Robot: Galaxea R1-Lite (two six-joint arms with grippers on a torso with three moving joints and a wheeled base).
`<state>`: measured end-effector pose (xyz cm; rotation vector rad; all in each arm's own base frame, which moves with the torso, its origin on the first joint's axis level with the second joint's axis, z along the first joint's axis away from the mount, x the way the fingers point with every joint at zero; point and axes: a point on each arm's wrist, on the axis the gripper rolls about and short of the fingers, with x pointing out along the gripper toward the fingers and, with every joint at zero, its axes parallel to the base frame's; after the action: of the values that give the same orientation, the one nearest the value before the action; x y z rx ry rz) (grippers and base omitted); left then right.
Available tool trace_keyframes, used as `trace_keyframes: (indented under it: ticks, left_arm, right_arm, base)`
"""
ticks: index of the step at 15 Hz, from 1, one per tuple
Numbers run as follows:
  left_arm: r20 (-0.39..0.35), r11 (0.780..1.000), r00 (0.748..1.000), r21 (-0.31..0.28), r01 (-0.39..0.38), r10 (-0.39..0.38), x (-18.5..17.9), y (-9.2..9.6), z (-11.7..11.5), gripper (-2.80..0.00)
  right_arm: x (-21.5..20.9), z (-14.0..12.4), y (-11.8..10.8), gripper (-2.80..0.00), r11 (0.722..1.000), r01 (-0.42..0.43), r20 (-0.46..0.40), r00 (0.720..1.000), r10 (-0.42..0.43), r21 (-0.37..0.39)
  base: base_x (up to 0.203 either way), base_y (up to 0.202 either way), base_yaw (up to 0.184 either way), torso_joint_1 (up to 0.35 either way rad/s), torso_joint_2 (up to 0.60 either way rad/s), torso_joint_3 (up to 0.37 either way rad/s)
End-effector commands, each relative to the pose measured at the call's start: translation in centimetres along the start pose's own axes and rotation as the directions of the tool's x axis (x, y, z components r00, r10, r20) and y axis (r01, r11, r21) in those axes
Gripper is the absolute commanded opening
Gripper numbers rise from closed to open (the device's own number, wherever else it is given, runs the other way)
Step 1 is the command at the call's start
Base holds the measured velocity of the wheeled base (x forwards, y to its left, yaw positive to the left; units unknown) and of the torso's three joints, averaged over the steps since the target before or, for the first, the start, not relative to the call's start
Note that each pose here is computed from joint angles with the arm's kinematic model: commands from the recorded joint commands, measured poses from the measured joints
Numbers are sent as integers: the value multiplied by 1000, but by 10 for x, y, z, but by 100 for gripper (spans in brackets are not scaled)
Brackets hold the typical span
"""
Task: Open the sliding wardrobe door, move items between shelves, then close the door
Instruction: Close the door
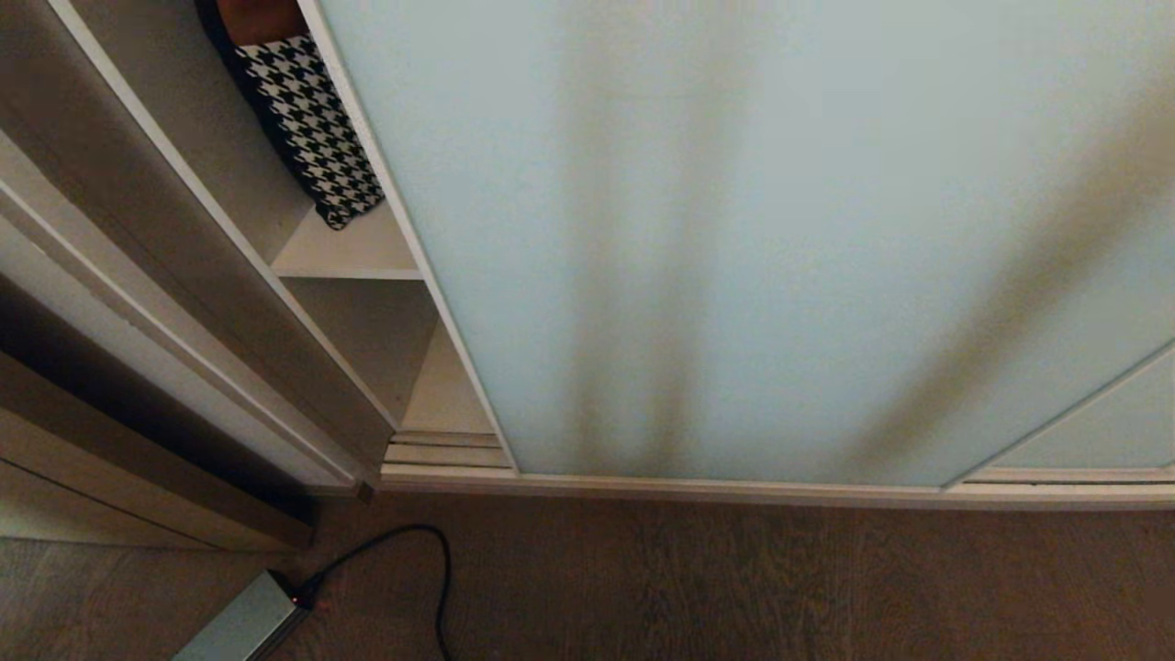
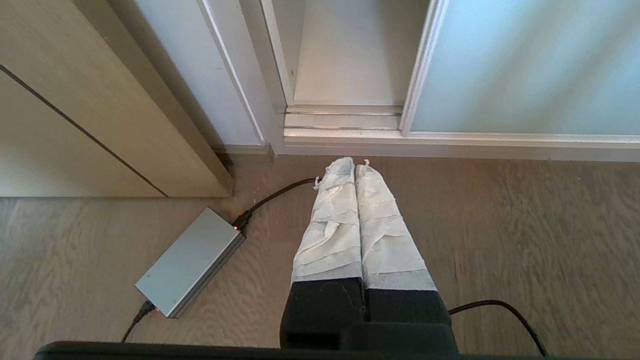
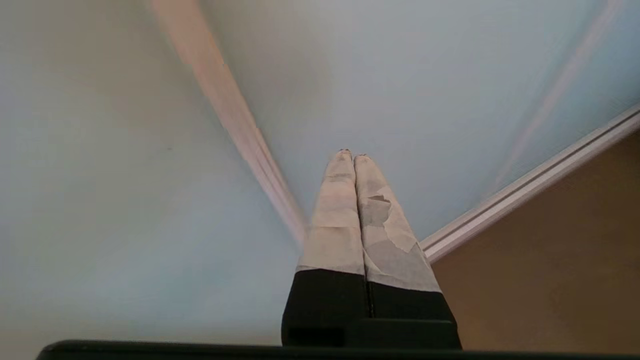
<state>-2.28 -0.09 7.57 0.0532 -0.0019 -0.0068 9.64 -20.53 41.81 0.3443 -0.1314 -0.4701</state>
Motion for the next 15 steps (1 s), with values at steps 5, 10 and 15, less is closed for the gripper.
trace_keyframes:
  ticks: [5, 10, 15]
  left_arm:
    - [-2, 1000, 1000, 0, -1, 1, 0, 0, 0, -280]
    - [-2, 1000, 1000, 0, -1, 1, 0, 0, 0, -280]
    - [-2, 1000, 1000, 0, 1, -1, 0, 0, 0, -280]
  right_arm:
    - [29, -15, -31, -280, 958, -119, -240, 953, 183, 260]
    - [55, -25, -33, -280, 910, -155, -280, 920, 276, 385]
    - [74, -37, -22, -280, 891, -196, -315, 886, 340, 409]
  base:
    - [0, 0, 0, 0, 0, 0]
    - [0, 0, 0, 0, 0, 0]
    - [0, 0, 0, 0, 0, 0]
